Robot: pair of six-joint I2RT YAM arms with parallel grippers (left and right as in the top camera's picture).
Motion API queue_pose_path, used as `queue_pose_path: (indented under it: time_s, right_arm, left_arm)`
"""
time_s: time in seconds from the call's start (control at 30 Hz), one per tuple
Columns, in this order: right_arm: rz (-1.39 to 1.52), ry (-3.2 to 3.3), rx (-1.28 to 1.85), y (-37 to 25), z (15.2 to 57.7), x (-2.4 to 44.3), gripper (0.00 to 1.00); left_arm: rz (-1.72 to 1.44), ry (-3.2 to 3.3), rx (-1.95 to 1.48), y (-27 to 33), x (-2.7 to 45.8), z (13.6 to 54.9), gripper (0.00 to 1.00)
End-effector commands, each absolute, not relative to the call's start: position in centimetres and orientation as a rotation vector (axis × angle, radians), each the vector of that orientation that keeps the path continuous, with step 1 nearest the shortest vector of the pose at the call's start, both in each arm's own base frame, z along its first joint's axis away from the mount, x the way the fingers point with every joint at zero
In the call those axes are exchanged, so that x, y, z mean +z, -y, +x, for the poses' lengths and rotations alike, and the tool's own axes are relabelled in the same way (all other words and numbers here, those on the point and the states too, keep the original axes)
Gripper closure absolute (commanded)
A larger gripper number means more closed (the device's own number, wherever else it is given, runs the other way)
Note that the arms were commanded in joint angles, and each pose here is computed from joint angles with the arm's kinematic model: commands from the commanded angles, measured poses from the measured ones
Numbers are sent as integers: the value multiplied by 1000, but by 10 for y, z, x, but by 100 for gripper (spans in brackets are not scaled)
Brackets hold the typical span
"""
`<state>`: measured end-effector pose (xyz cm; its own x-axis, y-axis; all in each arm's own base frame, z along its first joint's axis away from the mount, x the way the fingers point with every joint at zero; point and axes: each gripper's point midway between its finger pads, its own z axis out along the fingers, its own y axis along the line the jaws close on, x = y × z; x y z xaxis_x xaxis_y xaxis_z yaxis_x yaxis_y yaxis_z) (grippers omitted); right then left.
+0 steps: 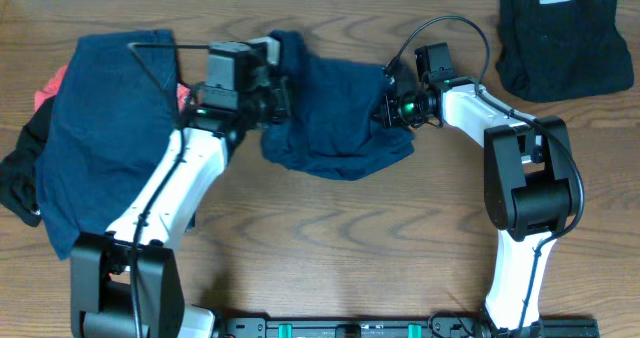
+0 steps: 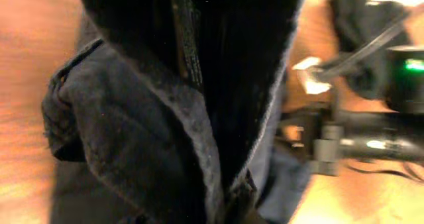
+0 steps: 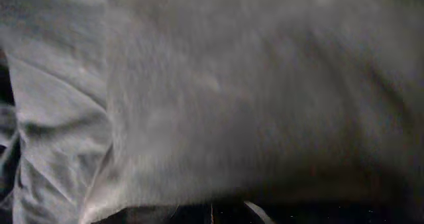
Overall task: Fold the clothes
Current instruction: 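Fold the left end over toward the right gripper with the left gripper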
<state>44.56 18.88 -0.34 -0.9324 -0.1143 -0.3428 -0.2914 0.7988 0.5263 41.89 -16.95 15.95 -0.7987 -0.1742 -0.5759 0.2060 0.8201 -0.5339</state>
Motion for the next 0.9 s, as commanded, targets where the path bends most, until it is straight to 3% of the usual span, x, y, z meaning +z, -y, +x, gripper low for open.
queue_pose_path:
  time_s: [0.0, 0.37, 0.53, 0.87]
  right_arm:
    - [-250, -2847, 742, -174, 425, -59, 99]
    - [-226, -2850, 751, -174, 425, -58, 99]
    - [-226, -2849, 751, -175, 425, -58, 99]
    - [-229, -2847, 773, -177, 424, -57, 99]
  left_arm:
    - [94, -2307, -900, 208, 184, 412, 94]
    - [53, -2270, -784, 202, 190, 425, 93]
    - [114, -2247, -811, 224, 200, 419, 94]
    - [177, -2288, -770, 258, 175, 410, 94]
